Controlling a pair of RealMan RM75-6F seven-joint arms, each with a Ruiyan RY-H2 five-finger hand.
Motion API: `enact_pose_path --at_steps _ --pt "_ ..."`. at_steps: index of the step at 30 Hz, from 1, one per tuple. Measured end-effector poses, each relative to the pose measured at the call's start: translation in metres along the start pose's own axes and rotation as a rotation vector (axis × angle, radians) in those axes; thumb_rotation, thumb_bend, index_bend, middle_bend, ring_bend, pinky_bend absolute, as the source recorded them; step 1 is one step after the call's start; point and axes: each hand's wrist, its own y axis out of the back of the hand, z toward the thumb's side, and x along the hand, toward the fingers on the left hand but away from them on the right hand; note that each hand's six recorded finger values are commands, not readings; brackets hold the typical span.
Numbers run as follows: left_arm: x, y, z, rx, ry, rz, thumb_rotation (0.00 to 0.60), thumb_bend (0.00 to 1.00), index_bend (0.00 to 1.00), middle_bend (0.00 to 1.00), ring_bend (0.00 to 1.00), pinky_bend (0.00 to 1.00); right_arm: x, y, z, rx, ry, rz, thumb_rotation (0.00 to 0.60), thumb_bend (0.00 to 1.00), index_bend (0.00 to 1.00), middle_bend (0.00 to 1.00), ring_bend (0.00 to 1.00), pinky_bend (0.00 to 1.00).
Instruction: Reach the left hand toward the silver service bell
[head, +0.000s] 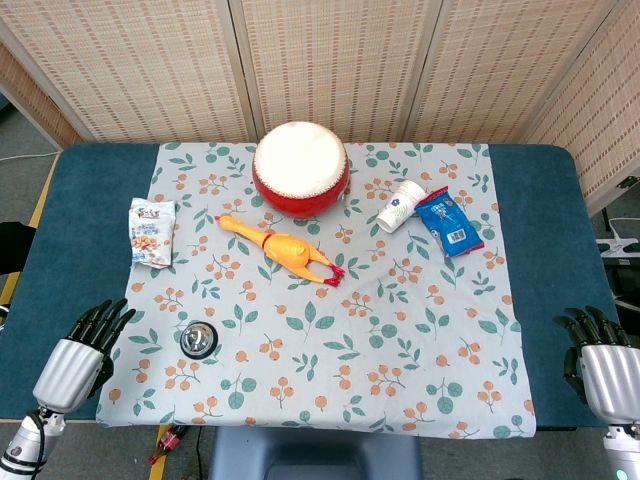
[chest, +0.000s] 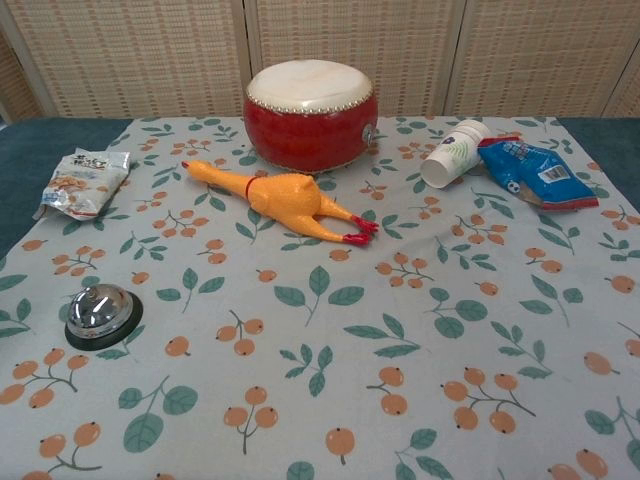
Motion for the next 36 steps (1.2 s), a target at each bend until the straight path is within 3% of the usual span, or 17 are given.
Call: enact_pose_path --at_steps 12,15,20,25,36 --pt "0.006 -0.015 0.008 -0.030 -0.011 -0.069 0.600 1.00 0.00 0.00 0.00 0.18 -0.005 -0.010 0.002 -0.021 0.011 0.036 0.600 0.76 0.28 0.18 0.11 0.25" --pt "0.014 -0.024 0.018 -0.042 -0.018 -0.078 0.600 1.00 0.00 0.00 0.00 0.16 -0.006 -0.015 0.003 -0.005 0.010 0.052 0.600 0.76 0.28 0.18 0.11 0.25" --pt "0.037 -0.036 0.045 -0.084 -0.054 -0.036 0.600 1.00 0.00 0.00 0.00 0.14 -0.005 -0.025 0.006 0.005 0.029 0.117 0.600 0.76 0.27 0.18 0.11 0.25" --pt "0.054 -0.053 0.071 -0.116 -0.083 -0.029 0.600 1.00 0.00 0.00 0.00 0.13 -0.006 -0.023 0.004 -0.014 0.023 0.139 0.600 0.76 0.27 0.18 0.11 0.25" --pt "0.053 -0.096 0.102 -0.208 -0.082 -0.103 0.600 1.00 0.00 0.00 0.00 0.12 -0.006 -0.022 0.004 -0.021 0.030 0.149 0.600 0.76 0.27 0.18 0.11 0.25"
